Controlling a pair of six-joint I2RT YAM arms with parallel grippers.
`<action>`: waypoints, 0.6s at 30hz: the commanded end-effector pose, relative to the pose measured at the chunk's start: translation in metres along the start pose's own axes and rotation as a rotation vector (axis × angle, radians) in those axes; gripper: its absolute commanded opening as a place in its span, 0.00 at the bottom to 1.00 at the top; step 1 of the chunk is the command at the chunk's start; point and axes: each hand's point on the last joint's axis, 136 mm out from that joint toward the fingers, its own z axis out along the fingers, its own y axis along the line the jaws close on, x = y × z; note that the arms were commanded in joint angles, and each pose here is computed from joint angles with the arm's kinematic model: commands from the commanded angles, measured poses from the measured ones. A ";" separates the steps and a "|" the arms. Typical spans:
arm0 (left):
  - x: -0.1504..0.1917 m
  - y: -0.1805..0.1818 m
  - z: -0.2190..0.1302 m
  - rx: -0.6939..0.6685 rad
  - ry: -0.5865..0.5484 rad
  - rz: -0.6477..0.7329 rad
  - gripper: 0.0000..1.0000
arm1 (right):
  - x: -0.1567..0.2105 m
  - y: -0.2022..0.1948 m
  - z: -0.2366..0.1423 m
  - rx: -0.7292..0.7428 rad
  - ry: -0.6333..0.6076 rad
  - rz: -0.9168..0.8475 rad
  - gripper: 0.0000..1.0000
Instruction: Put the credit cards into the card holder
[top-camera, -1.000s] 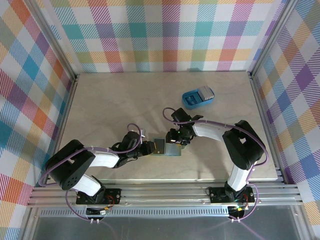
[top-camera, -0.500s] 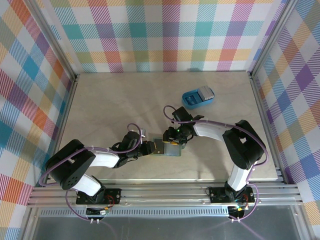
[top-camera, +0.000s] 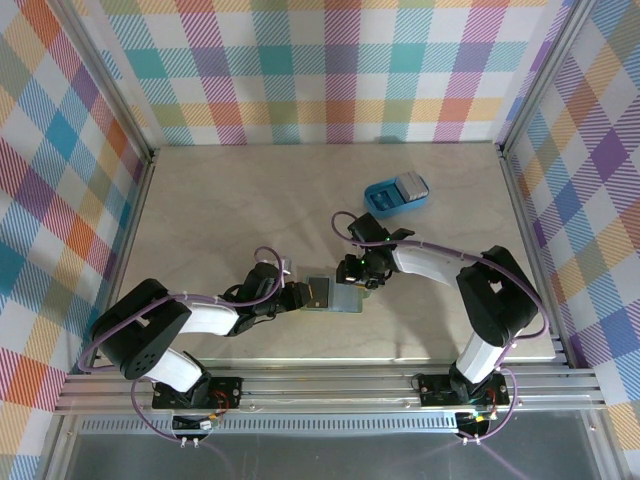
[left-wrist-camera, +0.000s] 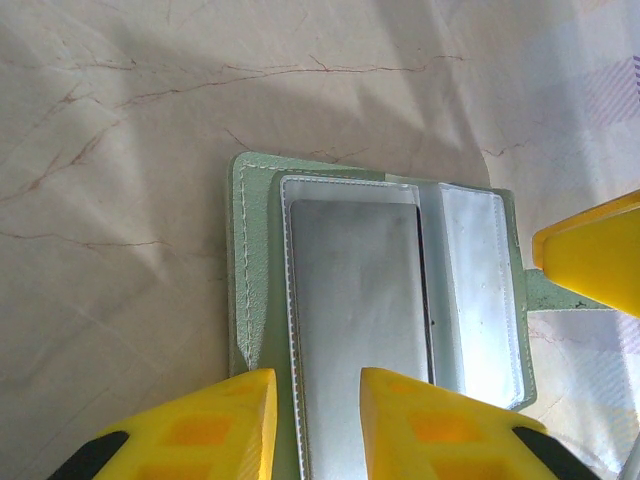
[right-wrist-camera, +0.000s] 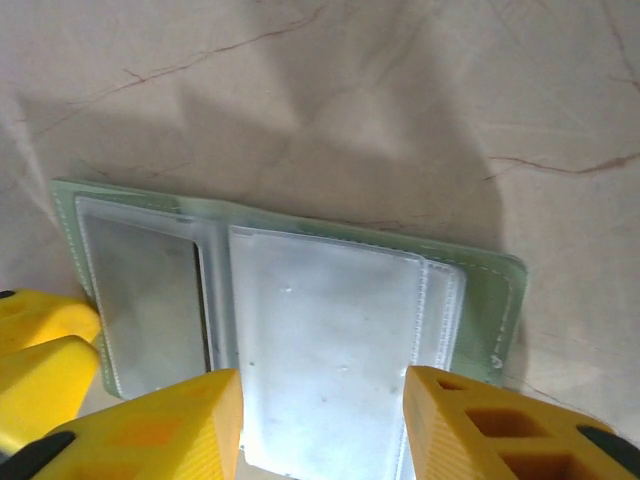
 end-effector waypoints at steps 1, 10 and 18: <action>0.005 0.003 0.003 -0.019 0.015 0.012 0.28 | 0.002 -0.003 0.007 0.034 0.030 -0.020 0.47; 0.004 0.003 0.003 -0.026 0.020 0.021 0.28 | 0.001 -0.004 0.016 0.038 0.045 -0.013 0.48; 0.004 0.004 0.004 -0.026 0.014 0.015 0.28 | 0.008 0.000 0.027 -0.018 0.085 0.016 0.50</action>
